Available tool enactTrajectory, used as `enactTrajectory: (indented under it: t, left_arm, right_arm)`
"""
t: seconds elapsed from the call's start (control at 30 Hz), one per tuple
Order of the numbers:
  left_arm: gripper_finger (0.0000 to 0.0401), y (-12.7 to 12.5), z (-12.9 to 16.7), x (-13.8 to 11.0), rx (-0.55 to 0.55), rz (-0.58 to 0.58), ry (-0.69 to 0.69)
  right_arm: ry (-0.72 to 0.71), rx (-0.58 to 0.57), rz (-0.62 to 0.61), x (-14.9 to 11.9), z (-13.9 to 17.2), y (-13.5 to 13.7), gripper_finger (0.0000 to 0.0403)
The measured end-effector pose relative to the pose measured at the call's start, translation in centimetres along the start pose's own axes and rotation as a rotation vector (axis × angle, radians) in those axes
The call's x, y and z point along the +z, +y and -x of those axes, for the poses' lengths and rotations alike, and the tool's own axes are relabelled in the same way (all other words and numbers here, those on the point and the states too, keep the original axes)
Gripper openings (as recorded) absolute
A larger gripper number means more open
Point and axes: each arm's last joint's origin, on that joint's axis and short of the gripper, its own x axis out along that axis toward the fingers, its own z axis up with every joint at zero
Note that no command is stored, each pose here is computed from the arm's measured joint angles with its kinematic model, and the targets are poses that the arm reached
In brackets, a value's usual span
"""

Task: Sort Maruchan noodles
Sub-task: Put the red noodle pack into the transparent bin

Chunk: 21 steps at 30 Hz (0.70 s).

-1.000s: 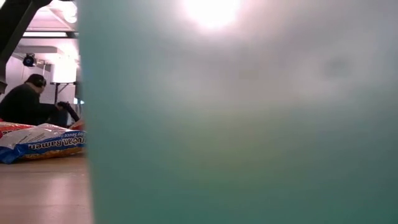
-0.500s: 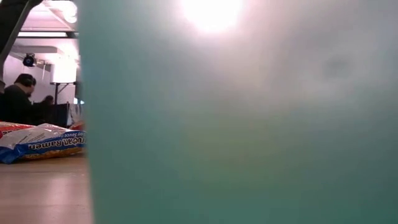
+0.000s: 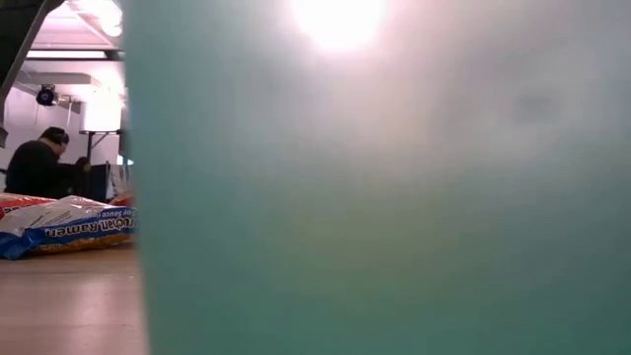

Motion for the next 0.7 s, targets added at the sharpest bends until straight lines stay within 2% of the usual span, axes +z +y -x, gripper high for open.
enactTrajectory:
  t: [0.33,0.7]
  left_arm:
    - [0.0114,0.0,-0.1,-0.4,-0.005,0.007,0.024]
    - [0.0114,0.1,-3.5,-1.8,-0.046,0.02,0.1]
  right_arm:
    - [0.008,0.001,-0.012,-0.4,-0.2,0.0,0.0215]
    - [0.007,0.001,-0.042,-0.4,-0.2,0.0,0.0215]
